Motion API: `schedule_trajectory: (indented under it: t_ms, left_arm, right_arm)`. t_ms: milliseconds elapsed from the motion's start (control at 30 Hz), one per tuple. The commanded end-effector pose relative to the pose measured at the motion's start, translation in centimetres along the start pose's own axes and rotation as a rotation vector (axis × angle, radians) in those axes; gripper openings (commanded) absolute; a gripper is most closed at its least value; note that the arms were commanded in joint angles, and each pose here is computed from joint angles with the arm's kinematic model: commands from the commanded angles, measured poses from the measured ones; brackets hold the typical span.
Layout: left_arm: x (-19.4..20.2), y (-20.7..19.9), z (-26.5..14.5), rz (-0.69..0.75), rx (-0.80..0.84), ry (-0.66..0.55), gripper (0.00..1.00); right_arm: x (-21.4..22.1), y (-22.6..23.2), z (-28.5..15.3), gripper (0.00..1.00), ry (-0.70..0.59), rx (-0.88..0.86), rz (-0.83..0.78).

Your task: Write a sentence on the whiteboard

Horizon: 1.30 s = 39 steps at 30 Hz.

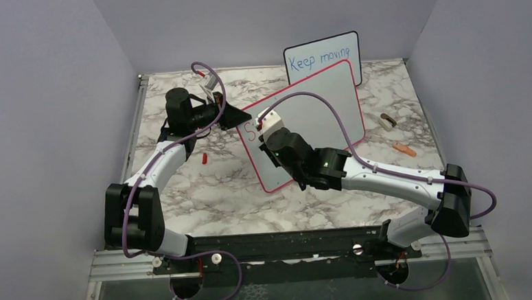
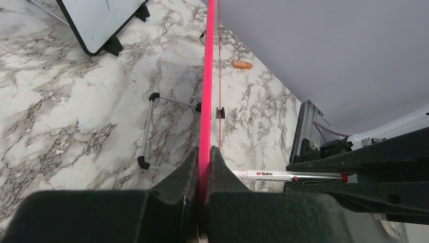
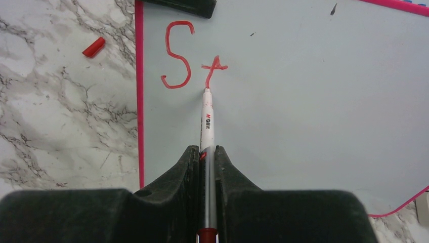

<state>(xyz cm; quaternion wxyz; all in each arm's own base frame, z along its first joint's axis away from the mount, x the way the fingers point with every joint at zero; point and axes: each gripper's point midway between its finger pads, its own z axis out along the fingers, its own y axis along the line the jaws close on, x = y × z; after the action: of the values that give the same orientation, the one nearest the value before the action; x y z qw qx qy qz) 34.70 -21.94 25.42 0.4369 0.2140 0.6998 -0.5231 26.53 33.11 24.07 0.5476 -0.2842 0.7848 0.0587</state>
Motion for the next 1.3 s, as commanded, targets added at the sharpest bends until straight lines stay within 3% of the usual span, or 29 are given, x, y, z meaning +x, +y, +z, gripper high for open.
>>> schedule_trajectory:
  t_ms: [0,900,1267]
  left_arm:
    - [2.8,0.2,0.5,-0.054,0.018,0.067,0.0]
    - [2.7,0.0,0.5,-0.051,0.021,0.067,0.0]
    - [2.8,0.0,0.5,-0.052,0.022,0.068,0.0]
  right_arm:
    - [0.8,-0.3,0.2,0.01,0.038,0.015,-0.008]
    - [-2.2,-2.2,-0.8,0.0,-0.1,0.077,0.062]
    - [-1.8,-2.6,-0.9,0.01,-0.096,0.074,0.081]
